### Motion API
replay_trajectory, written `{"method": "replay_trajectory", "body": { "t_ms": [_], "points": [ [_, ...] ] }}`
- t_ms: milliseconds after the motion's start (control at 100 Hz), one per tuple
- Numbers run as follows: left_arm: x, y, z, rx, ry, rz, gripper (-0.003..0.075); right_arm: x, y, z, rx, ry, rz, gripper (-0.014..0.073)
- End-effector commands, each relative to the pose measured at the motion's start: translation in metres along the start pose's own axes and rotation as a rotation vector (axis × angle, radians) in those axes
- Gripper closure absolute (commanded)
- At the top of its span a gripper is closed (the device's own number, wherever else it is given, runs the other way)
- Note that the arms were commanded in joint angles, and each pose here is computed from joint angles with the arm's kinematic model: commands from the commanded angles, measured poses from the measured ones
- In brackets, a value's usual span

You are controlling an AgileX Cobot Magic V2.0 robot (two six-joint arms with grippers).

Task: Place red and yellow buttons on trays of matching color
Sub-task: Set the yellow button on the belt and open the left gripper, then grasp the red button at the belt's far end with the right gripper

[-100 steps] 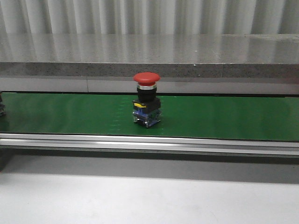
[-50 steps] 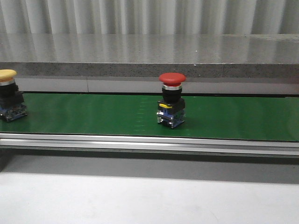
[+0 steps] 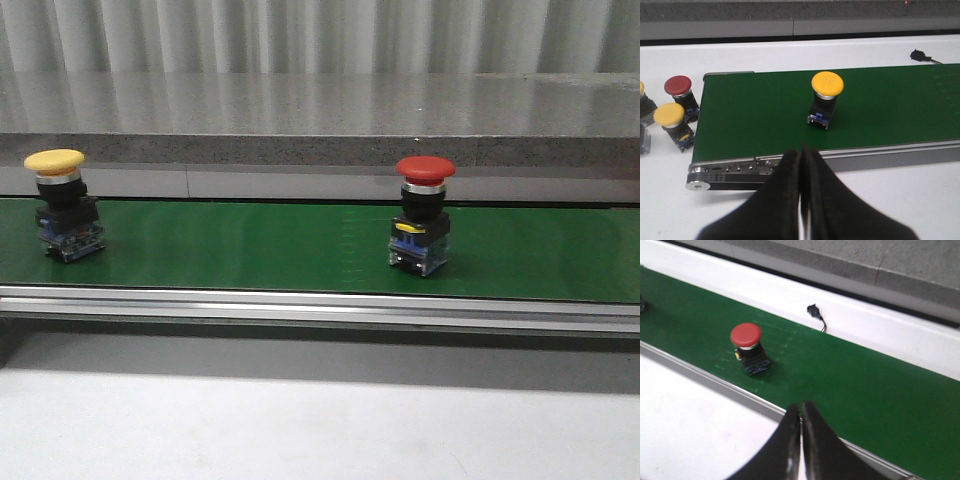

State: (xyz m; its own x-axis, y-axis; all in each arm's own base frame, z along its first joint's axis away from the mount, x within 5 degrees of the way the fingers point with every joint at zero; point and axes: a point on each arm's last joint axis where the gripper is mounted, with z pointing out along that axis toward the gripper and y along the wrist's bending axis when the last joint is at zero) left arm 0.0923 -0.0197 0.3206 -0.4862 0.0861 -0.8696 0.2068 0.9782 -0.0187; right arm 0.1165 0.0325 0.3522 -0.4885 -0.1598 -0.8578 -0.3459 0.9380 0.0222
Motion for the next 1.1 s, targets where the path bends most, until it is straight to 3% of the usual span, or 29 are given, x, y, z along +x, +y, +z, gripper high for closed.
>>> {"method": "replay_trajectory", "body": {
  "t_ms": [0,110,180,520,870,990,1090],
  "points": [
    [-0.012,-0.001,-0.010,0.009,-0.126,0.001,0.0741,-0.027,-0.001,0.013,-0.042,0.016,0.025,0.0333],
    [-0.012,-0.001,-0.012,0.009,-0.134,0.001,0.0741,-0.042,0.000,0.034,-0.105,0.090,0.055,0.0048],
    [-0.012,-0.001,-0.012,0.009,-0.132,0.001,0.0741,-0.048,0.000,0.050,-0.138,0.151,0.091,-0.0026],
    [-0.011,-0.001,-0.012,0.010,-0.127,0.001,0.0741,-0.050,-0.011,0.127,-0.183,0.412,0.156,-0.0018],
    [-0.011,-0.001,-0.012,0.010,-0.127,0.001,0.0741,-0.037,-0.023,0.181,-0.147,0.447,0.165,-0.0015],
    [-0.011,-0.001,-0.012,0.010,-0.127,0.001,0.0741,-0.034,-0.026,0.192,-0.138,0.446,0.152,0.0089],
    [-0.011,-0.001,-0.012,0.010,-0.127,0.001,0.0741,-0.033,-0.027,0.195,-0.129,0.443,0.148,0.0288]
  ]
}}
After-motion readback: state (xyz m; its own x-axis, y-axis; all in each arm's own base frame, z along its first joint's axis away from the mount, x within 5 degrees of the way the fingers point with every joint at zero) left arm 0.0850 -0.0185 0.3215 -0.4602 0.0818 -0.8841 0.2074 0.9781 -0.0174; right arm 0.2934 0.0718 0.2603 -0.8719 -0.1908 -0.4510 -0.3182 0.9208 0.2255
